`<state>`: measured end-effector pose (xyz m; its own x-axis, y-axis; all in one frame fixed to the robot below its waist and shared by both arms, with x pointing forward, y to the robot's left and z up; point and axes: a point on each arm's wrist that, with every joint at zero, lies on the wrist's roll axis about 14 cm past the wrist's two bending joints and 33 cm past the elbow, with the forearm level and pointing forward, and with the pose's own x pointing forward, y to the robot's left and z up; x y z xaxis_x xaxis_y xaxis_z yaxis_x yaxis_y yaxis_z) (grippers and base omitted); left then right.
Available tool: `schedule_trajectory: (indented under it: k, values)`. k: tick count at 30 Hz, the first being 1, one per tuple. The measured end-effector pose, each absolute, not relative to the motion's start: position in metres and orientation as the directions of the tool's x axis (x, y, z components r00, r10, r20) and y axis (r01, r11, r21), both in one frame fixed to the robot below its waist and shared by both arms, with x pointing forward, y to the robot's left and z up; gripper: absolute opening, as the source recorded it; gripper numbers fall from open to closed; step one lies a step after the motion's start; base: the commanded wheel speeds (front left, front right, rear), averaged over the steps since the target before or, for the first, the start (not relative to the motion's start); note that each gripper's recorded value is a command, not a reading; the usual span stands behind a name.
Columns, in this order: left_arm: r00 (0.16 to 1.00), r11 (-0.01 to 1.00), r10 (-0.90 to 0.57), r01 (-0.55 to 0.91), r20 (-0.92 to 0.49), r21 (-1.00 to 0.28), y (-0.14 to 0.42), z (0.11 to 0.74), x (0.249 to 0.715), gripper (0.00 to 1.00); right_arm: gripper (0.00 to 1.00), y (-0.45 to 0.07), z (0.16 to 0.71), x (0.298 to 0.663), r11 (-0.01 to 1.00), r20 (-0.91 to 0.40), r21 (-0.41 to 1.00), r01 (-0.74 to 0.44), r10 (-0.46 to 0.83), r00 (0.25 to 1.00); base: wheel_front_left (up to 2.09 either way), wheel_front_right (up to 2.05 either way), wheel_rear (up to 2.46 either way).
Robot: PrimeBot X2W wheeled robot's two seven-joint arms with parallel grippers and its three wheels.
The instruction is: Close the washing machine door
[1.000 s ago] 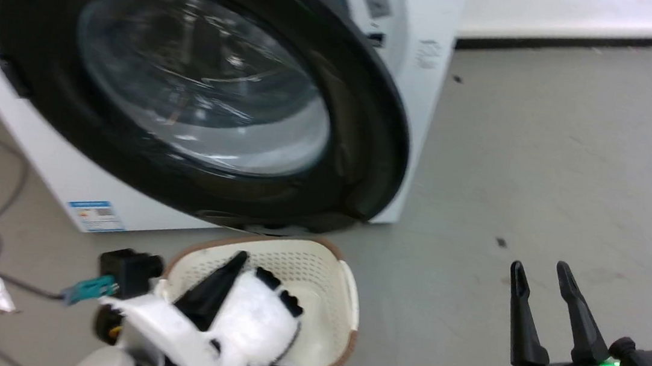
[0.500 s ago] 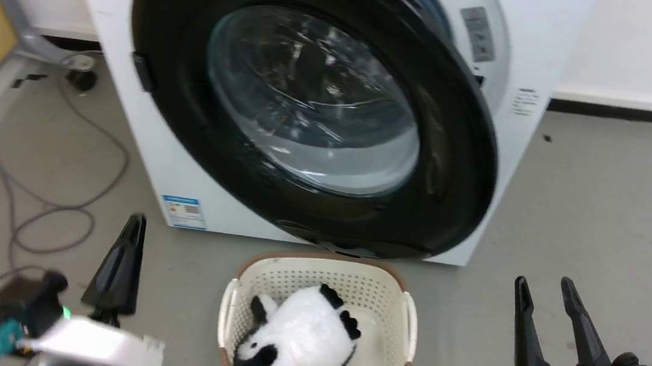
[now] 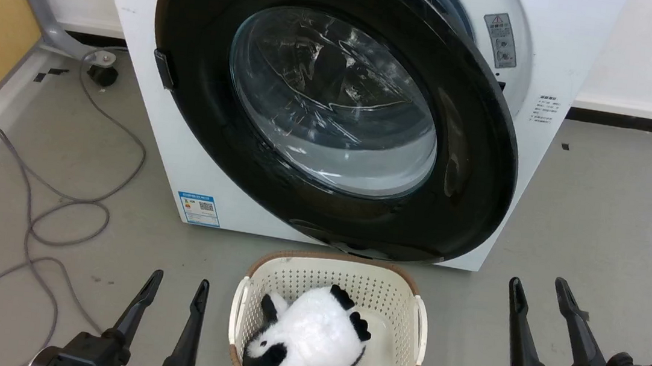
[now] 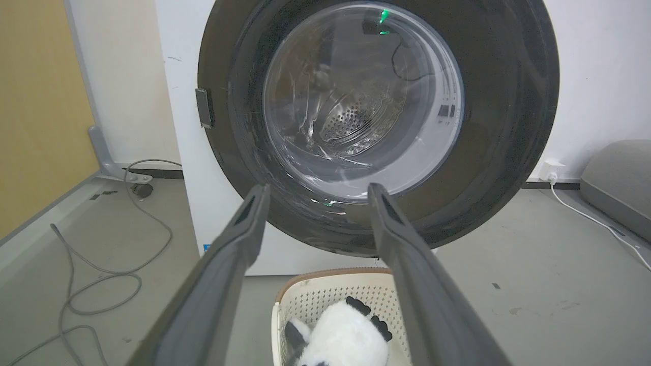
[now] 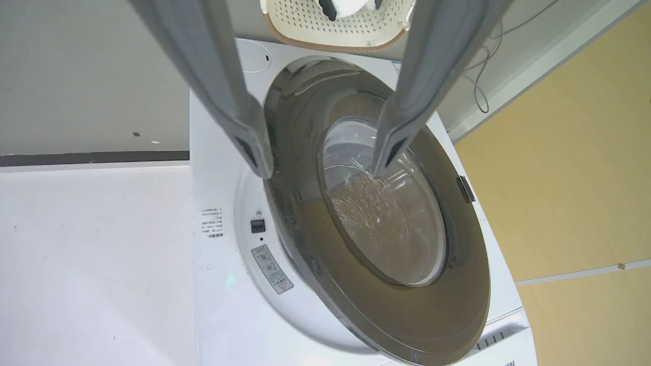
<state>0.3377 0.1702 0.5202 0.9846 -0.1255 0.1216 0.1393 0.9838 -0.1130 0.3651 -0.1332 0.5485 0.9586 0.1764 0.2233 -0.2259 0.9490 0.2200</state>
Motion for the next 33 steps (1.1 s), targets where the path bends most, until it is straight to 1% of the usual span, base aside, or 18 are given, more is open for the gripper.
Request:
schedule_trajectory:
  k: [3,4,5,9,11,15,19,26,33]
  values:
    - [0.984,0.983,-0.132,0.145,0.115,-0.109,0.167,0.518,0.339,1.00,1.00,-0.132,0.544,0.366,0.949,0.210,0.210,-0.234,0.190,0.959,0.00,0.00,0.00]
    - [0.984,0.983,-0.135,0.147,0.113,-0.107,0.166,0.517,0.340,1.00,0.47,-0.130,0.542,0.366,0.949,0.203,0.202,-0.244,0.203,0.958,0.00,0.00,0.00]
    - [0.985,0.984,-0.136,0.147,0.110,-0.105,0.165,0.516,0.341,1.00,0.00,-0.128,0.540,0.367,0.947,0.197,0.195,-0.254,0.216,0.956,0.00,0.00,0.00]
    - [0.985,0.982,-0.141,0.151,0.095,-0.111,0.162,0.511,0.346,1.00,0.00,-0.123,0.533,0.371,0.943,0.171,0.160,-0.292,0.265,0.949,0.00,0.00,0.00]
    - [0.987,0.982,-0.137,0.147,0.088,-0.119,0.161,0.508,0.350,1.00,0.00,-0.116,0.532,0.377,0.934,0.165,0.129,-0.332,0.310,0.936,0.00,0.00,0.00]
    - [0.987,0.982,-0.139,0.148,0.080,-0.120,0.160,0.505,0.358,1.00,0.00,-0.100,0.531,0.393,0.905,0.154,0.057,-0.421,0.409,0.899,0.00,0.00,0.00]
    - [0.989,0.984,-0.132,0.139,0.067,-0.115,0.162,0.501,0.366,1.00,0.00,-0.090,0.523,0.415,0.874,0.120,0.008,-0.486,0.482,0.868,0.00,0.00,0.00]
    - [0.994,0.988,-0.104,0.108,0.042,-0.108,0.172,0.493,0.378,1.00,0.00,-0.087,0.512,0.469,0.856,0.070,0.014,-0.516,0.514,0.855,0.00,0.00,0.00]
    - [0.998,0.993,-0.067,0.068,0.009,-0.101,0.183,0.481,0.387,1.00,0.00,-0.091,0.511,0.524,0.854,0.054,0.009,-0.521,0.519,0.853,0.00,0.00,0.00]
